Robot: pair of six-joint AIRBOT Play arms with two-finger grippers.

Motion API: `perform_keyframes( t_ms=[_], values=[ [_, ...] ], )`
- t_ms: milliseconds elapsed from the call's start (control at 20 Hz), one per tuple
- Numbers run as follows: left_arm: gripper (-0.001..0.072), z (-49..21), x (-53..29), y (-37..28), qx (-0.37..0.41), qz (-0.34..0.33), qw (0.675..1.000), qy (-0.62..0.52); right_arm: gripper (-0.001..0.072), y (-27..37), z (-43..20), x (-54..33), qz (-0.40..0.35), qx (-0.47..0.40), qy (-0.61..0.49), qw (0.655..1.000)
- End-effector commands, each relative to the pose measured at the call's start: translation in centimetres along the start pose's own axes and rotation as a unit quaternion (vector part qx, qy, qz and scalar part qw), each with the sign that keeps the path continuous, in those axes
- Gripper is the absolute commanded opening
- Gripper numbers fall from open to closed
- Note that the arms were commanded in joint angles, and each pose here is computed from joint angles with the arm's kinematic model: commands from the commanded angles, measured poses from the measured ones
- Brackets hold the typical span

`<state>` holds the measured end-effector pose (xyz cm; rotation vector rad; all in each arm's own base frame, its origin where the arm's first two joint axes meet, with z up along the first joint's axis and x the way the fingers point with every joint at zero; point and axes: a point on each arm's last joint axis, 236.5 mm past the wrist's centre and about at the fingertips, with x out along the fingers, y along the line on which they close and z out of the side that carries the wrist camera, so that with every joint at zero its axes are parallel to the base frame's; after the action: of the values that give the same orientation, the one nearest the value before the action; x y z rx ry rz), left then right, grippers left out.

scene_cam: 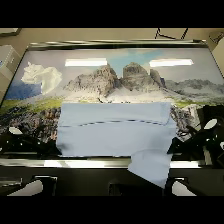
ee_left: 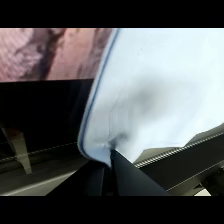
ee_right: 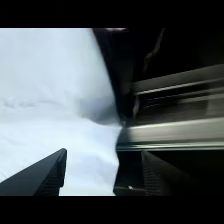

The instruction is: Fold the clothes and pants, and hang the long-sleeved shirts on hangers.

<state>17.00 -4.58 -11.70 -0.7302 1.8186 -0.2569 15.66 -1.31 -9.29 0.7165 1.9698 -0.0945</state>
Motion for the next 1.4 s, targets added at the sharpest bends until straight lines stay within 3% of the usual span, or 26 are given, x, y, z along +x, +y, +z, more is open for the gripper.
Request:
perform_keyframes(
  t_ms=[0,100,150,200,250,300,500,650,900,1100,1350],
  values=[
    [0.0026,0.3,-0.1,0.0,0.002,0.003,1.0,-0.01,0.0566,0.4,-1.6,3.3,0.025,0.01,0.023,0.999],
    [0.0026,0.4,-0.2,0.0,0.003,0.003,1.0,-0.012,0.0544,0.4,-2.1,4.4,0.03,0.012,0.03,0.999],
    [0.0026,0.4,-0.2,0.0,0.003,0.004,1.0,-0.013,0.0484,0.7,-2.2,4.7,0.038,0.011,0.03,0.999],
    [0.0026,0.4,-0.2,0.0,0.004,0.004,1.0,-0.013,0.0339,1.0,-2.2,4.9,0.047,0.014,0.028,0.998],
    [0.0026,0.4,-0.3,-0.1,0.005,0.004,1.0,-0.015,0.0135,1.4,-2.2,4.9,0.055,0.012,0.027,0.998],
    [0.0027,0.4,-0.4,-0.1,0.006,0.004,1.0,-0.016,0.005,1.9,-2.3,4.6,0.065,0.006,0.03,0.997],
    [0.0026,2.2,-3.9,-2.0,0.034,-0.006,0.998,-0.052,0.0048,4.4,-0.3,-0.3,0.092,-0.041,0.002,0.995],
    [0.0026,6.1,-8.2,-5.8,0.052,-0.035,0.991,-0.12,0.0047,7.8,4.3,-7.0,0.121,-0.05,-0.1,0.986],
    [0.0027,13.5,-12.2,-9.6,0.083,-0.018,0.98,-0.182,0.0048,15.1,12.2,-14.0,0.107,-0.111,-0.24,0.959],
    [0.0028,20.0,-13.0,-10.7,0.068,-0.032,0.981,-0.18,0.0048,16.9,18.2,-15.1,0.128,-0.065,-0.257,0.956],
    [0.003,24.7,-9.7,-11.1,0.047,-0.069,0.986,-0.143,0.005,17.7,21.4,-11.7,0.165,-0.035,-0.224,0.96]
  ],
)
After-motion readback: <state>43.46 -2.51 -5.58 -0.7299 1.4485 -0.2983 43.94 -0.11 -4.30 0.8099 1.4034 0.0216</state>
